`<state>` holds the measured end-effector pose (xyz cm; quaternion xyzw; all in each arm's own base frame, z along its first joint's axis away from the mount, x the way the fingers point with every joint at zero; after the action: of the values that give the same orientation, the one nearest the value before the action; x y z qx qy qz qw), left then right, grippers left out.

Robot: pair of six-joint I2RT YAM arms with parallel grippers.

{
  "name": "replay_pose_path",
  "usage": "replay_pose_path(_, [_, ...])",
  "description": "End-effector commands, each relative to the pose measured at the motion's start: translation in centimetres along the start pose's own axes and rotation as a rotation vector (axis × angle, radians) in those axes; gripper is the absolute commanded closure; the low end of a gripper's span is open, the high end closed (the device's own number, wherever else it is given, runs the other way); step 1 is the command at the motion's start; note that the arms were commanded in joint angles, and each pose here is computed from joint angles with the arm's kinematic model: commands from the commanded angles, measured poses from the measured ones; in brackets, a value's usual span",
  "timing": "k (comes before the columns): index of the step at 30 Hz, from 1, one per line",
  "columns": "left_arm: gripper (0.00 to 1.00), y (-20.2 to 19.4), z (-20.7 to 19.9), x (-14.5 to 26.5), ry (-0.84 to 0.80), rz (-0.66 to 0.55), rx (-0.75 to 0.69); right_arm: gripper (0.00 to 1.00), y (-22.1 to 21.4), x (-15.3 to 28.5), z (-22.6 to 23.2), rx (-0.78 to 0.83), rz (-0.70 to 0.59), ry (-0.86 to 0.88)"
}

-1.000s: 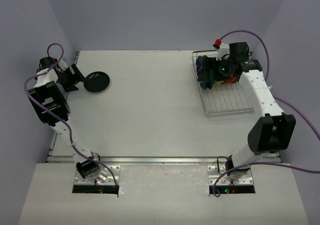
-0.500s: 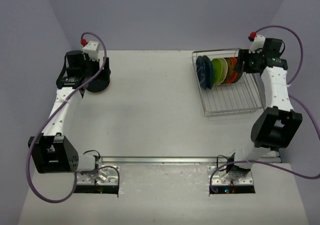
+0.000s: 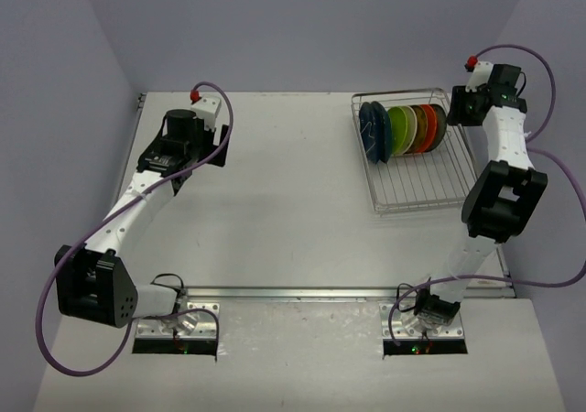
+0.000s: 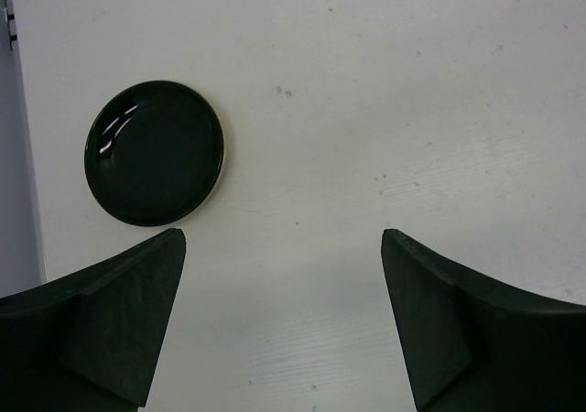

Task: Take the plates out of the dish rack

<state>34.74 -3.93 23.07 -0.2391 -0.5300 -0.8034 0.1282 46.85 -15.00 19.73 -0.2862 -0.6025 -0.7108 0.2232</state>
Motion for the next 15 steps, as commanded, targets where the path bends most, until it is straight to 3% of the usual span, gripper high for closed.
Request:
replay_pose_path(1, [0.12, 1.9, 1.5, 0.9, 0.081, -0.081, 0.032, 0.53, 2.4, -1.0, -0.6, 0.036, -0.062, -0.025])
replay_pose_path(7, [0.00, 1.8, 1.1, 0.4, 0.055, -0.076, 0.044, 0.58, 1.3, -3.3, -0.6, 0.016, -0.023, -0.011])
replay_pose_path(12, [0.00, 2.5, 0.7, 0.7, 0.019, -0.114, 0.061, 0.62, 0.3, -4.3, -0.2, 0.009, -0.009, 0.005])
replay_pose_path(15, [0.00, 3.2, 0.7, 1.0, 0.013, -0.139, 0.092, 0.70, 0.1, -4.9, -0.3, 0.024, -0.008, -0.007])
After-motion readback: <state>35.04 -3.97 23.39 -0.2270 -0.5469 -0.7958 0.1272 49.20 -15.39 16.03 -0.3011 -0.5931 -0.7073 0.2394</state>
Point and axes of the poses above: each gripper's point midway between its finger pads, its own x axis back along the fingers, its own z axis along the line the jaws close on, y = z × x, the point moved 5 cm from there along x, back along the fingers, and after that the axes turned 11 degrees about -x, right-handed, at the moved point
